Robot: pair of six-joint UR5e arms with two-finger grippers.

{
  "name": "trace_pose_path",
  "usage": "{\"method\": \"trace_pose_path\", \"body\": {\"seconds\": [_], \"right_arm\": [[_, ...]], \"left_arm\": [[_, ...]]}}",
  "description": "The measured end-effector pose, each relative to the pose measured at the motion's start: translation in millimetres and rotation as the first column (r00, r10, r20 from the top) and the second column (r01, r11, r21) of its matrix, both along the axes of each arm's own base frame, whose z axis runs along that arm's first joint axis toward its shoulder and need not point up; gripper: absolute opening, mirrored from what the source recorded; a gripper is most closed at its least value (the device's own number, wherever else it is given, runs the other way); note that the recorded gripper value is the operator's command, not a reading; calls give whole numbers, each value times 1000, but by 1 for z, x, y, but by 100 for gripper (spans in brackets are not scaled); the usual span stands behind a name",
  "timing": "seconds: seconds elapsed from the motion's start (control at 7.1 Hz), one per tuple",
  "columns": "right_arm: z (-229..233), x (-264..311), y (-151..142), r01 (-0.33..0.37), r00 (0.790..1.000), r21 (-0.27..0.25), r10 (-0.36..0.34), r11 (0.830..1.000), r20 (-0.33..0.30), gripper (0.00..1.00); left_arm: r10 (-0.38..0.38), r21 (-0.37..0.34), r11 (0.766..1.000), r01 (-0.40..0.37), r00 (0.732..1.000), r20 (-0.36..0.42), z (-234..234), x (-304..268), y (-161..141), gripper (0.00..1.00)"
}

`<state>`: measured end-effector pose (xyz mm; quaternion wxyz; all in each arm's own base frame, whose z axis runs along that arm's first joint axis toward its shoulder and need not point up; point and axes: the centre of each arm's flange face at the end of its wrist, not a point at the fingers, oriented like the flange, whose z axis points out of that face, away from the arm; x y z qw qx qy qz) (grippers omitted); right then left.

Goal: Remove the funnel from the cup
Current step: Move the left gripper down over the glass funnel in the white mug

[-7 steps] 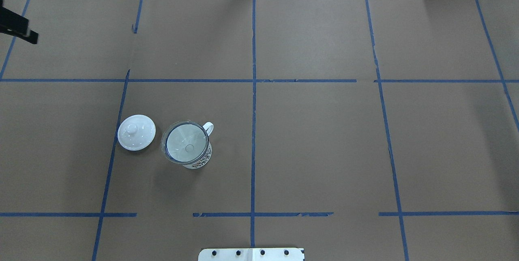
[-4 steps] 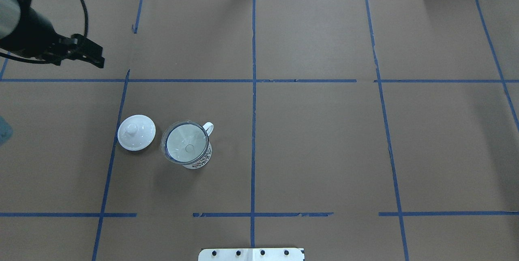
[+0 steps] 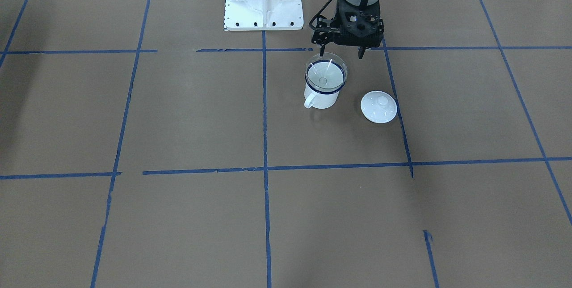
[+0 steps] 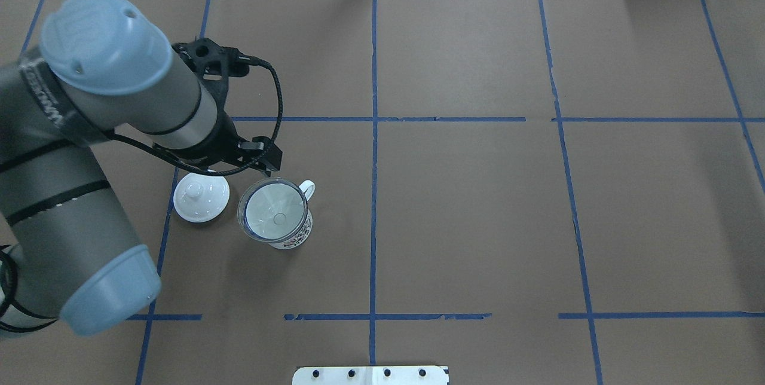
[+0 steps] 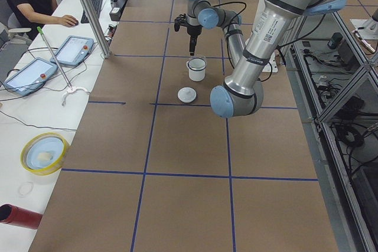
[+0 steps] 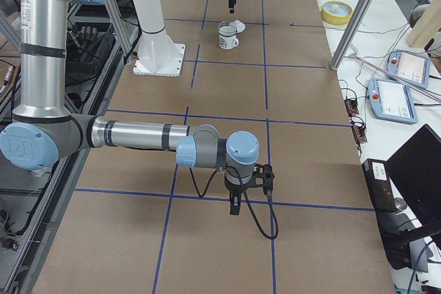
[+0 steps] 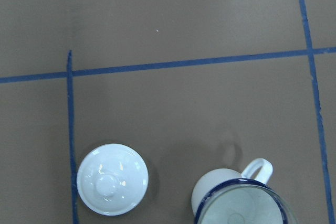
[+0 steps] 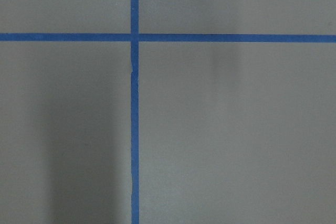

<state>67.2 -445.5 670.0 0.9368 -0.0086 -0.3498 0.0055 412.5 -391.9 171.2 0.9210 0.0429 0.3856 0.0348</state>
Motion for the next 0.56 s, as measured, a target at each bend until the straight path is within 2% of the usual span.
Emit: {"method": "trace_pose_path", "body": {"seconds": [0.14,0.28,0.56], "right_arm": [[0,0,0,0,1000,0,0,1000,0,100],[0,0,0,0,1000,0,0,1000,0,100],[0,0,0,0,1000,0,0,1000,0,100]], "left_arm": [[-1,-9,1000,1,1000,24,3,37,8,100],[-1,-17,1000,2,1000,31,10,65,12,92],[-1,-18,1000,1,1000,23,24,93,8,56]]}}
